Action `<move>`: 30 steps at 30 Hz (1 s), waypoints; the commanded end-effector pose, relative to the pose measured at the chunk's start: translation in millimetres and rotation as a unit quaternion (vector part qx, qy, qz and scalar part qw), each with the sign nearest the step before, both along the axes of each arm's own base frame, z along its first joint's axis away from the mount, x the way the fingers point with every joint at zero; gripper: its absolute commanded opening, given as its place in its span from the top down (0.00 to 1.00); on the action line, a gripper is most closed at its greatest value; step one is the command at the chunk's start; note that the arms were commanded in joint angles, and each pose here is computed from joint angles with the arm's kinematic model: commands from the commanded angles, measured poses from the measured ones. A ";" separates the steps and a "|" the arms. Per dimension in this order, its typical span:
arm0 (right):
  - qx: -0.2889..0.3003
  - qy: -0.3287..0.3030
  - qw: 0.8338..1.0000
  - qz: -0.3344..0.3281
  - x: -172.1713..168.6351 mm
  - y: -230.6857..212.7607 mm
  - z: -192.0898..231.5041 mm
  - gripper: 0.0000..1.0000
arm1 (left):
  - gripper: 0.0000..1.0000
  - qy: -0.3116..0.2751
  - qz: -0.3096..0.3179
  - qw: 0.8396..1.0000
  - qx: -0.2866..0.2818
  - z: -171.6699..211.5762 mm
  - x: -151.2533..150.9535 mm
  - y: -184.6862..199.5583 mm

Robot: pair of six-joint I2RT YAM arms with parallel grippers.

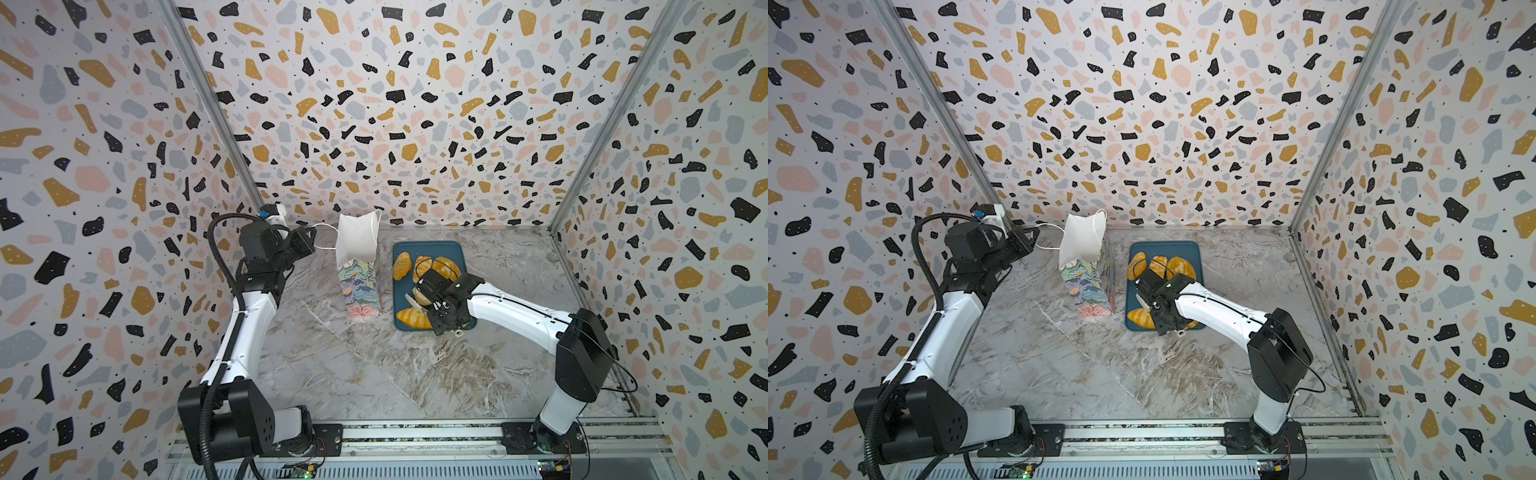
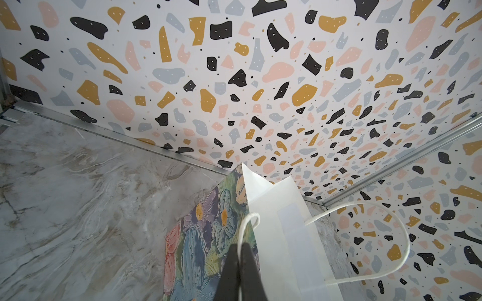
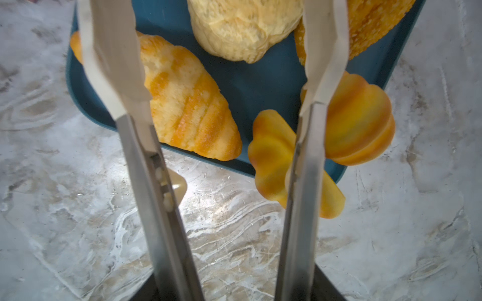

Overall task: Place the fake bread into the paper bag
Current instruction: 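Lower the tongs with the right gripper over the round bun on the tray, then close the tongs on the pale round bun with the right gripper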

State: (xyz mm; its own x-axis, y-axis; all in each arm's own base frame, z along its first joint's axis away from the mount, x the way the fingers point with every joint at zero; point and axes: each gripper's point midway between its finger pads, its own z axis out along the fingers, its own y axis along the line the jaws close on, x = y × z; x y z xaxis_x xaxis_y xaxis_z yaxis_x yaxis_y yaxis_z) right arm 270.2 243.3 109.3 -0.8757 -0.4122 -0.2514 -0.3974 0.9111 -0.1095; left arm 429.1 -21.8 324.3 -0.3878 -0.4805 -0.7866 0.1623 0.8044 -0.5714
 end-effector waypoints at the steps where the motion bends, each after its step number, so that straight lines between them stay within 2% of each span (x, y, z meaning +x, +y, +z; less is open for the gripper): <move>1: 0.005 -0.011 1.000 0.004 8.2 -1.0 11.5 0.41 | 1.00 -0.019 -0.008 1.000 0.004 6.5 -0.1 -3.4; 7: -0.013 -0.018 1.000 0.001 15.4 -5.5 18.8 0.41 | 1.00 -0.016 -0.006 1.000 0.005 5.3 -0.1 -2.8; 15: -0.008 -0.034 0.999 -0.001 18.2 -9.4 36.0 0.41 | 1.00 -0.018 -0.007 1.000 0.005 6.4 -0.6 -3.3; 30: -0.004 0.002 1.000 0.007 8.0 -5.8 11.8 0.41 | 1.00 -0.016 -0.006 1.000 0.004 5.4 -0.3 -2.8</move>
